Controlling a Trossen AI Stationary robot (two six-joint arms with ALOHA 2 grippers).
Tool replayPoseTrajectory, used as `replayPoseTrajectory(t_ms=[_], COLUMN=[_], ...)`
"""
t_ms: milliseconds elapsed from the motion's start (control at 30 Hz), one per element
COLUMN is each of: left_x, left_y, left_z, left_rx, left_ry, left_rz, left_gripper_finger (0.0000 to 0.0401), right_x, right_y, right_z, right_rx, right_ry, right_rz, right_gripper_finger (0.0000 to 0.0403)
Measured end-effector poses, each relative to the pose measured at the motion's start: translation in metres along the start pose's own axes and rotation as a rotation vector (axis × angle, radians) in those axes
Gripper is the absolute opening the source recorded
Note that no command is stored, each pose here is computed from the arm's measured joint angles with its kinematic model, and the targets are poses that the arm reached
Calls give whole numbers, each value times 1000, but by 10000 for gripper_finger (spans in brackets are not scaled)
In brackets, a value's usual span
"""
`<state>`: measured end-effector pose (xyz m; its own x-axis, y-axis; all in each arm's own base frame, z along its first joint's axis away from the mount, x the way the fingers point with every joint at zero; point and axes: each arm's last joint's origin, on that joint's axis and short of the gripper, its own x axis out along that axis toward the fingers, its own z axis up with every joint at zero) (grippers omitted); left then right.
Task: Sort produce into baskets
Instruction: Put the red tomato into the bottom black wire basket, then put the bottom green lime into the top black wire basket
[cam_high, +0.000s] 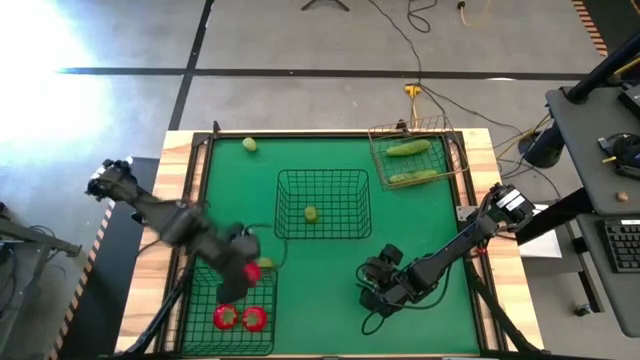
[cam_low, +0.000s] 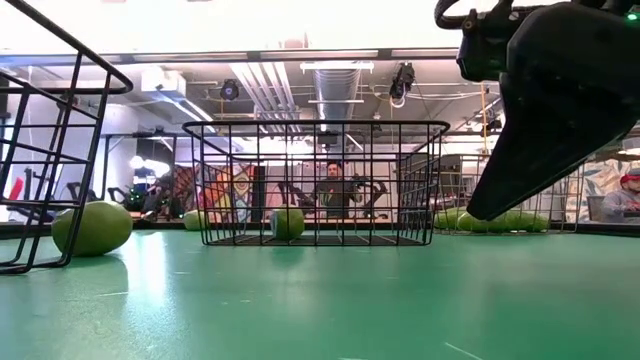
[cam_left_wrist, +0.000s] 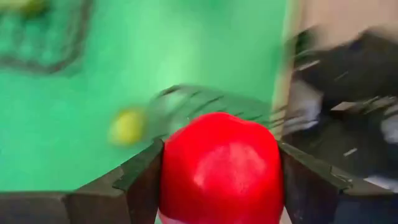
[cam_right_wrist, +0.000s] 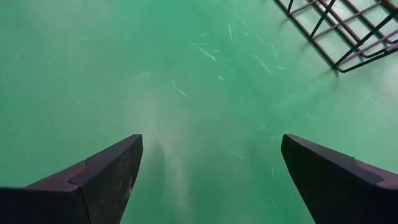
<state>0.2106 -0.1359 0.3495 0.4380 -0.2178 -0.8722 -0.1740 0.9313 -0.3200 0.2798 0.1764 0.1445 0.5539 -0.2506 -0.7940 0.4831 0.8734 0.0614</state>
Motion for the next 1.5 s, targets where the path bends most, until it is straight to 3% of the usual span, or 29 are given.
replayPoseTrajectory(t_ms=[167,333,567,767,967,1200,1500], left_x=[6,40,63,79,102,122,122], left_y=[-62,-94,-85,-82,-67,-55,-55], left_z=[-33,-82,-117,-130,-142,-152,-152], left_rx=[5,-28,-192,-245,-278,-323,-350], left_ry=[-86,9,197,287,365,392,470], left_rz=[-130,-23,307,441,570,537,531], left_gripper_finger=[246,246,246,246,246,256,336], right_x=[-2,-10,-42,-73,-86,-91,-90], right_y=[2,13,48,85,113,141,154], right_z=[-3,-5,-6,-34,-59,-75,-76], right_rx=[33,38,97,118,136,127,52], right_ry=[29,21,-111,-142,-137,-115,-58], right_rz=[24,68,211,341,389,431,397], right_gripper_finger=[376,376,376,376,376,376,376])
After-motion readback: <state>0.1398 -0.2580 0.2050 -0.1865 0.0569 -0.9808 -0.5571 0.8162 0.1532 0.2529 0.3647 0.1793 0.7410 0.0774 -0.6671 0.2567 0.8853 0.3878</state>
